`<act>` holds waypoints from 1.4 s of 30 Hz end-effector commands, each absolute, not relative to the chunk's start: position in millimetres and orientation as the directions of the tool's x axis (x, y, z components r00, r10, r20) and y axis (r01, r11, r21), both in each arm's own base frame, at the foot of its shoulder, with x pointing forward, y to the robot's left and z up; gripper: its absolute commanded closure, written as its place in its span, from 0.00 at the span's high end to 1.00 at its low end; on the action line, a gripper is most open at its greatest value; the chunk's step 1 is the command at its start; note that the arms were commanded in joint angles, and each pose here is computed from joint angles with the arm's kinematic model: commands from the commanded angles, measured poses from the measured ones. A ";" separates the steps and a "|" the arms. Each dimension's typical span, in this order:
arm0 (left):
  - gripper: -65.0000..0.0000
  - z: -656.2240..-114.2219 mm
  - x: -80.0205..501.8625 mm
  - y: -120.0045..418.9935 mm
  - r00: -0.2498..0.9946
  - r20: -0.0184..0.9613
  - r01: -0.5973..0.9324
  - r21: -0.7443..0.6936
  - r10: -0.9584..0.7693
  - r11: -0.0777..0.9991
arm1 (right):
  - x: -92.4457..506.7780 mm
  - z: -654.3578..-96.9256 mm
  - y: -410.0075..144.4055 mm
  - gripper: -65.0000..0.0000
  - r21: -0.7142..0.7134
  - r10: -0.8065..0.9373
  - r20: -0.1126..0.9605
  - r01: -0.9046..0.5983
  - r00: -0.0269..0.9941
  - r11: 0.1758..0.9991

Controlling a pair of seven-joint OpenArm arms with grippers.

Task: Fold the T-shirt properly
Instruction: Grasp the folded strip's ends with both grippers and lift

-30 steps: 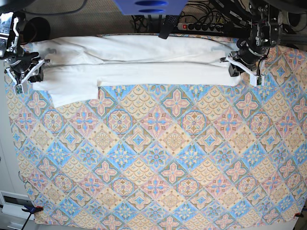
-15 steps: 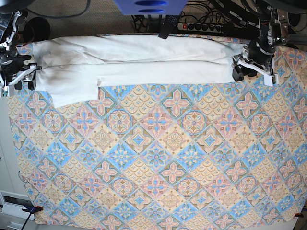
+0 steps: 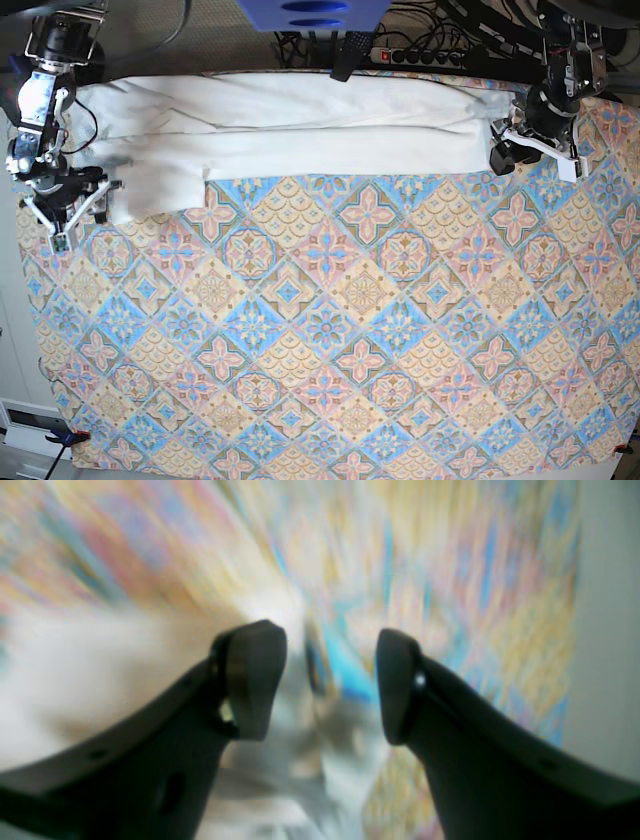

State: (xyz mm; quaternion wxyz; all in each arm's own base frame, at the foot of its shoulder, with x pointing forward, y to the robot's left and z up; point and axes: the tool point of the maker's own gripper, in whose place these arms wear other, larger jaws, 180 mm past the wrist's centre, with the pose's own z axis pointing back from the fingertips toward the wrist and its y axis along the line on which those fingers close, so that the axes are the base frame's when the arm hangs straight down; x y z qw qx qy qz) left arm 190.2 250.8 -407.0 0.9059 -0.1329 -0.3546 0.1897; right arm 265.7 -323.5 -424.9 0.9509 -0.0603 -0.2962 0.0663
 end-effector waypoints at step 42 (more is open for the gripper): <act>0.58 -394.5 201.4 254.0 0.649 0.629 -0.226 -0.377 0.428 0.898 | 252.0 -395.8 -274.6 0.00 -0.137 0.358 0.634 -0.357 0.685 0.924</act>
